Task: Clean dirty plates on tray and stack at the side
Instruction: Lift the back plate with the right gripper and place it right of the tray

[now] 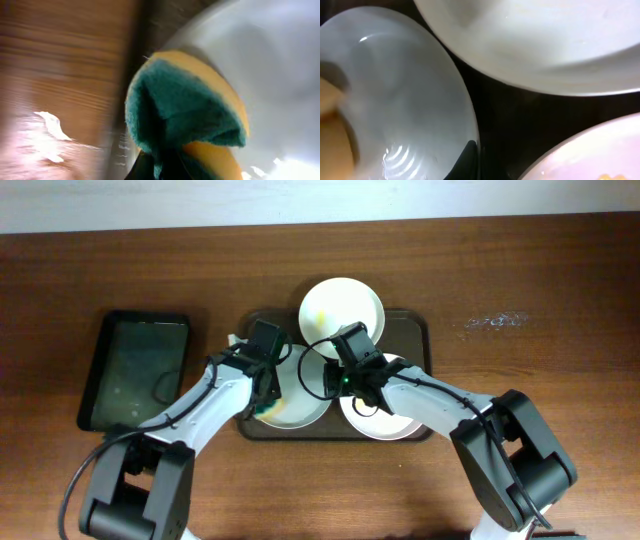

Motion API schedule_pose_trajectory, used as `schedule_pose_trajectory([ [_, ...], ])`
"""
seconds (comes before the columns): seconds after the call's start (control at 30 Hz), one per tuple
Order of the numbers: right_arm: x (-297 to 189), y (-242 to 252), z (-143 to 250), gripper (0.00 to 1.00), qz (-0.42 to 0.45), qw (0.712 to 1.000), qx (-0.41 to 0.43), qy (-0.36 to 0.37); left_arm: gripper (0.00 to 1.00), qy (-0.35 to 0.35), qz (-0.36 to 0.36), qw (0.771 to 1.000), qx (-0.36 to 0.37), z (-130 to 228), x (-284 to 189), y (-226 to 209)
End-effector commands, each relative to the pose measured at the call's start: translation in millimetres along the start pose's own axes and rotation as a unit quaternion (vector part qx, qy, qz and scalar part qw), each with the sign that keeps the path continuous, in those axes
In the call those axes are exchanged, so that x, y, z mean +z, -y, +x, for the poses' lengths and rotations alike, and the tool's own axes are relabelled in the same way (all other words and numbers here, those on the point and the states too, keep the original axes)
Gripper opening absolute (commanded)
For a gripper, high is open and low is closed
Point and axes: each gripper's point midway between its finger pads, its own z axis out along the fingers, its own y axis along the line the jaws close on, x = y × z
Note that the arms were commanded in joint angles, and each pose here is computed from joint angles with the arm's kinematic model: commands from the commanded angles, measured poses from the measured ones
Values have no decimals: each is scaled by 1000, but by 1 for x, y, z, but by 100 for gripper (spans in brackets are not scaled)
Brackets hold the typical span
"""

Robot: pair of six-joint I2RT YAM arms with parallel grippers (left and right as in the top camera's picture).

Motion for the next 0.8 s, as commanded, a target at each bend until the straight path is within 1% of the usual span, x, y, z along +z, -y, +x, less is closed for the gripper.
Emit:
schedule_pose_trajectory([
  [0.0, -2, 9, -5, 4, 20, 1000, -1, 10, 0, 156, -51, 984, -65, -67, -68, -37],
  [0.07, -13, -2, -16, 4, 5, 999, -27, 24, 0, 195, -10, 977, -86, -78, -102, -37],
  [0.1, -27, -13, -30, 4, -3, 997, -68, 42, 0, 218, 23, 970, -109, -83, -128, -43],
  [0.17, -58, -41, -53, 4, -1, 986, -148, 82, 0, 234, 32, 954, -187, -90, -147, -80],
  [0.2, -70, -48, -61, 4, 19, 980, -171, 101, 0, 233, 22, 951, -202, -91, -147, -95],
  [0.23, -105, -61, -84, 4, 98, 956, -226, 161, 0, 215, -6, 948, -234, -88, -137, -126],
  [0.27, -128, -69, -96, 4, 151, 934, -255, 197, 0, 201, -11, 948, -247, -86, -131, -137],
  [0.3, -152, -83, -106, 4, 207, 901, -299, 235, 0, 188, -14, 945, -267, -85, -124, -151],
  [0.33, -178, -93, -113, 4, 286, 853, -346, 266, 0, 182, -25, 941, -283, -85, -119, -164],
  [0.4, -212, -109, -119, 4, 382, 775, -407, 295, 0, 165, -23, 942, -291, -84, -109, -168],
  [0.47, -240, -124, -121, 4, 460, 698, -470, 285, 0, 143, -32, 947, -286, -82, -92, -165],
  [0.5, -243, -127, -120, 4, 471, 682, -487, 276, 0, 125, -21, 951, -282, -80, -81, -158],
  [0.6, -243, -127, -120, 4, 472, 682, -485, 276, 0, 111, -24, 954, -279, -78, -71, -155],
  [0.67, -243, -127, -120, 4, 470, 686, -480, 280, 0, 107, -12, 955, -278, -78, -71, -151],
  [0.7, -238, -120, -118, 4, 443, 731, -414, 312, 0, 107, -12, 955, -278, -78, -71, -151],
  [0.73, -210, -104, -110, 4, 389, 785, -377, 300, 0, 107, -12, 955, -278, -78, -71, -151],
  [0.77, -153, -94, -88, 4, 270, 860, -364, 234, 0, 107, -12, 955, -278, -78, -71, -151],
])
